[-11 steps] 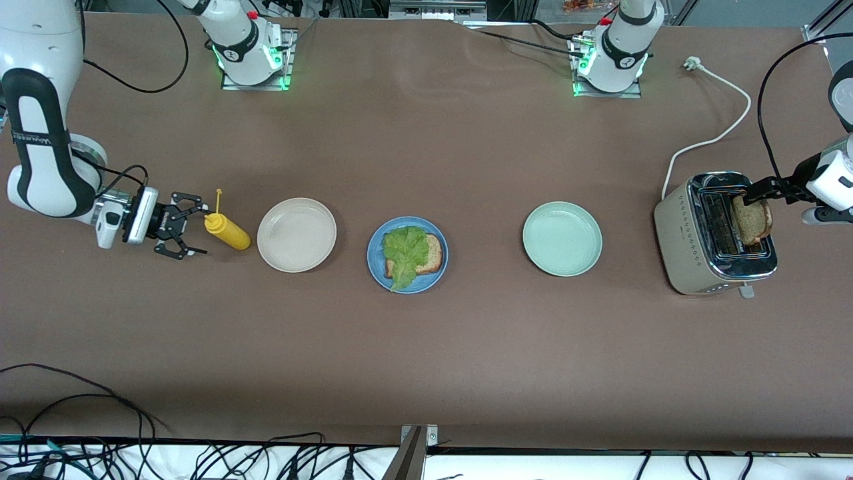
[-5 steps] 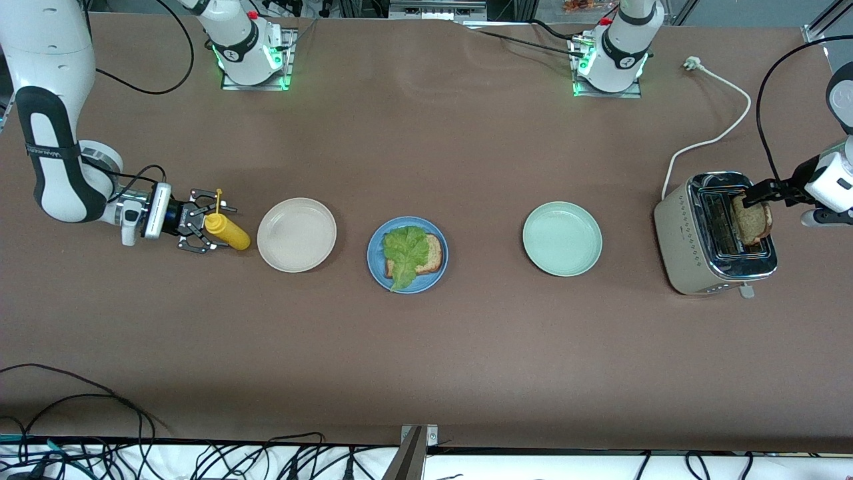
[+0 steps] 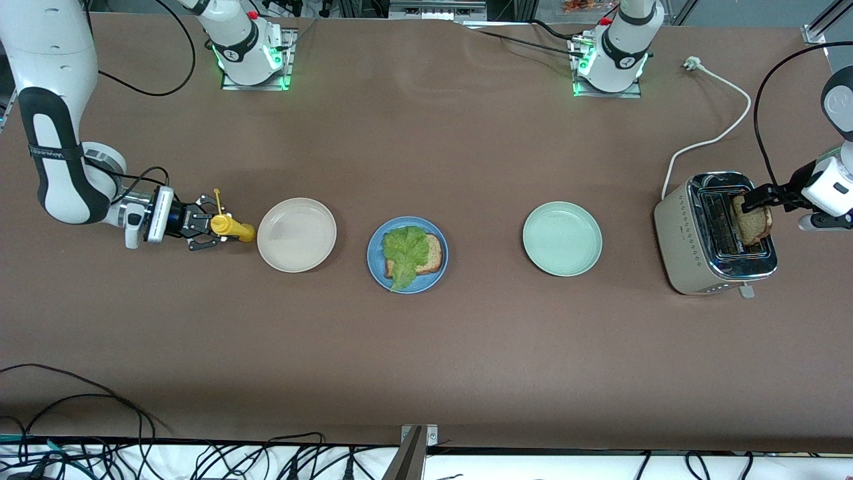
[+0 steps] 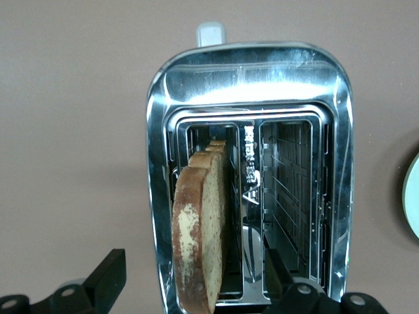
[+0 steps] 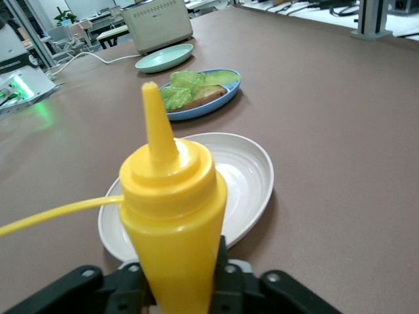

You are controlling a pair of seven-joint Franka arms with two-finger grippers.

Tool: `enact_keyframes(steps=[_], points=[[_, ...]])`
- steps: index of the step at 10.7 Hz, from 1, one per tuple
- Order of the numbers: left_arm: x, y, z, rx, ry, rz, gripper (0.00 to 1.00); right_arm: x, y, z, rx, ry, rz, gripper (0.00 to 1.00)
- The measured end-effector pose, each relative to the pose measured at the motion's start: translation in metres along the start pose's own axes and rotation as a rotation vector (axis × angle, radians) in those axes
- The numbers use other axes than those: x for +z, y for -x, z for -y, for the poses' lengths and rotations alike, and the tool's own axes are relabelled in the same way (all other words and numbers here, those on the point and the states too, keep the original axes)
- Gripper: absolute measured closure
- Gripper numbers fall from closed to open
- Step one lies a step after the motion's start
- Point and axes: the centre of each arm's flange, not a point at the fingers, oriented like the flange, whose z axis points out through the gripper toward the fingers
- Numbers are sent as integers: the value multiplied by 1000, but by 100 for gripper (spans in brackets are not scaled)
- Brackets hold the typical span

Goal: Make sandwich in blue plate with both arms
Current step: 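Grasp the yellow mustard bottle with the right gripper and lift it, then tilt the mustard over the sandwich while the left gripper lifts the bread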

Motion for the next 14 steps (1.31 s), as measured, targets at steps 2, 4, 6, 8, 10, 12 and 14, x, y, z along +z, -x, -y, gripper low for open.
enact_keyframes(steps=[2,4,6,8,10,12,14], points=[[0,-1,0,0,-2,-7,6,3,-13,-8,80,-29,71,81],[0,-2,0,0,-3,-7,11,-6,-29,-18,167,-71,189,84],[4,-4,-1,-7,9,-8,25,-11,-66,-31,227,-99,345,85],[11,-7,-1,-18,24,-11,40,-5,-117,-38,279,-98,514,88],[9,-11,-1,-19,21,-22,63,6,-179,-40,285,-71,651,88],[2,-17,1,-18,16,-37,72,-1,-243,-35,300,-77,769,88],[-4,-20,1,-17,12,-49,72,-5,-291,-28,286,-40,897,88]])
